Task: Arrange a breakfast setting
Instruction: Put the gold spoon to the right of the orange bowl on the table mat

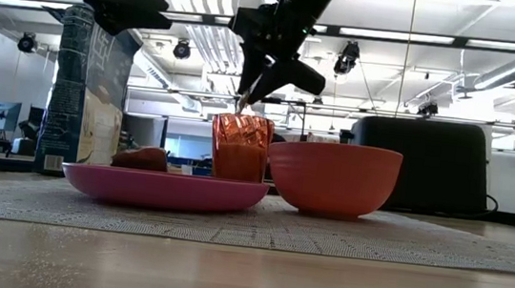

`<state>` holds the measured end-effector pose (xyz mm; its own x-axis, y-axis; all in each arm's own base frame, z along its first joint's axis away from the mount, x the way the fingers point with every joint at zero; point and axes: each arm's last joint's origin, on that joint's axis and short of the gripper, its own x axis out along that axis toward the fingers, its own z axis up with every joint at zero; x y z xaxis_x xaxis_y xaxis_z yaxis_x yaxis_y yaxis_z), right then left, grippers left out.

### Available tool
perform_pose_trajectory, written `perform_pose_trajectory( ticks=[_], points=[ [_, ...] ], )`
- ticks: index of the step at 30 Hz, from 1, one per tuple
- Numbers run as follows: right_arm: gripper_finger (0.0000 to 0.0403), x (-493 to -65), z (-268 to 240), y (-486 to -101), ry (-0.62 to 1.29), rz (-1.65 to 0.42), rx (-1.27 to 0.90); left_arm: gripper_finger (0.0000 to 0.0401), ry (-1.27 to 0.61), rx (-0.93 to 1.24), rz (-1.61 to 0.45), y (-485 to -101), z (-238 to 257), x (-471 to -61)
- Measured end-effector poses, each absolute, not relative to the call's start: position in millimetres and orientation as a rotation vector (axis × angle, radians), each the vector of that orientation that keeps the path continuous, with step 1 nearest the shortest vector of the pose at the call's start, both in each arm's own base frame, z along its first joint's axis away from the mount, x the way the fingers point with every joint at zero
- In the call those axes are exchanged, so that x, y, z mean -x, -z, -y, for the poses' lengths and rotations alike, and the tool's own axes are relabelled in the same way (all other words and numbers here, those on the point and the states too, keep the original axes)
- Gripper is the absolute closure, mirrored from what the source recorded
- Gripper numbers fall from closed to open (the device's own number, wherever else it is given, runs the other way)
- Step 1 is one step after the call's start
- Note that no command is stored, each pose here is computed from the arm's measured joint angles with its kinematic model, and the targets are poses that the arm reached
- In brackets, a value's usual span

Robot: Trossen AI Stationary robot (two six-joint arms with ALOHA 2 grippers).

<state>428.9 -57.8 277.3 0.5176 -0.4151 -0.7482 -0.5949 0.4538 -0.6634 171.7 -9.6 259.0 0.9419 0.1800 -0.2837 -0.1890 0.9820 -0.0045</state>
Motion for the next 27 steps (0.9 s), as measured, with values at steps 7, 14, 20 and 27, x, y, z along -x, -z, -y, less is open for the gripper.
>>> perform_pose_trajectory(
  ticks=[7, 14, 20, 27],
  points=[
    [0.032, -429, 58, -277, -0.145, -1.087, 1.155, 0.019, -0.198, 0.03, -0.286, -259, 8, -172],
    [0.0367, -429, 62, -277, -0.117, -1.085, 1.122, 0.019, -0.206, 0.031, -0.286, -259, 7, -172],
    [0.0392, -428, 69, -278, -0.049, -1.083, 1.05, 0.019, -0.216, 0.033, -0.285, -259, 5, -172],
    [0.0394, -427, 75, -279, 0.006, -1.109, 1.04, 0.019, -0.226, 0.037, -0.272, -260, 3, -172]
  ],
)
